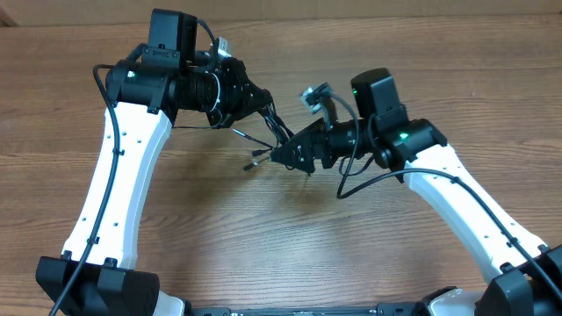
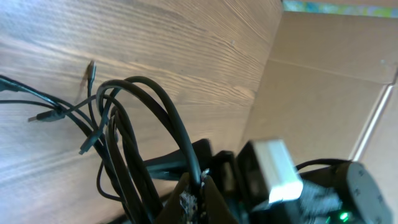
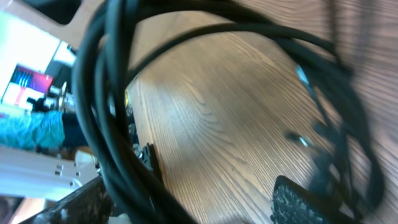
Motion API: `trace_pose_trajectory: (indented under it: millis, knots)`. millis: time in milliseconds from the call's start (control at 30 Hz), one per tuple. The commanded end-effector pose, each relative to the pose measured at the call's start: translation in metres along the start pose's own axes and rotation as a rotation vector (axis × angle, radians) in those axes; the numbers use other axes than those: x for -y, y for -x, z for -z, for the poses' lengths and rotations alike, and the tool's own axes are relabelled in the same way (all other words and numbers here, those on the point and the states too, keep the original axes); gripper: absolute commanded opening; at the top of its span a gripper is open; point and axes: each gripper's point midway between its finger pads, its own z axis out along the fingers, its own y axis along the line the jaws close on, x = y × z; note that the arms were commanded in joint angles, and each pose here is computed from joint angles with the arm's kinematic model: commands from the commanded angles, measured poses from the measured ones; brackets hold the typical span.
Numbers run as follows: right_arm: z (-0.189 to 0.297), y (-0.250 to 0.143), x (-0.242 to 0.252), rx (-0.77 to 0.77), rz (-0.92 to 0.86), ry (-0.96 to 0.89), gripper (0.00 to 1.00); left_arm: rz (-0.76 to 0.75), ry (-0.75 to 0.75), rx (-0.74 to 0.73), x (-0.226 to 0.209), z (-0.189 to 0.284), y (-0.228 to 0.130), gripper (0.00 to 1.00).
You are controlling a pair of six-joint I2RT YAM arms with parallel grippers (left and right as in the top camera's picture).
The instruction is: Untangle cables
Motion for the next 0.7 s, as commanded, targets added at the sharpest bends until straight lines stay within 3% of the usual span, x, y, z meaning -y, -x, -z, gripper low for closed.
trace_pose_trajectory:
  millis: [0, 33, 167, 300, 333, 367, 467, 600, 667]
  knots:
    - [-0.002, 0.008, -0.018, 0.014, 0.096, 0.038, 0.70, 0.067, -0.046, -0.045, 0.009, 0.003, -0.009, 0.04]
    - [-0.003, 0.009, -0.018, 0.018, 0.095, 0.039, 0.65, 0.066, -0.045, -0.043, 0.009, 0.003, -0.009, 0.04]
    - [-0.001, 0.014, -0.003, 0.040, 0.002, -0.045, 0.26, 0.057, -0.034, -0.030, 0.007, 0.002, -0.007, 0.07]
    - [0.001, 0.017, 0.004, 0.056, -0.088, -0.075, 0.04, 0.005, 0.051, 0.055, -0.008, 0.002, 0.007, 0.11]
    - [0.002, 0.018, 0.004, 0.058, -0.114, -0.074, 0.04, 0.004, 0.079, 0.077, -0.013, 0.003, 0.010, 0.13]
    - [0.002, 0.018, 0.002, 0.061, -0.141, -0.072, 0.04, 0.015, 0.134, 0.116, -0.023, 0.005, 0.016, 0.25]
    - [0.006, 0.021, -0.003, 0.072, -0.162, -0.064, 0.04, -0.019, 0.227, 0.179, -0.040, 0.009, 0.026, 0.40]
    - [0.016, 0.029, -0.017, 0.094, -0.134, -0.031, 0.04, -0.320, 0.261, 0.142, -0.042, 0.009, 0.026, 0.37]
    - [0.023, 0.033, -0.023, 0.109, -0.120, -0.017, 0.04, -0.318, 0.235, 0.077, -0.044, 0.004, 0.014, 0.36]
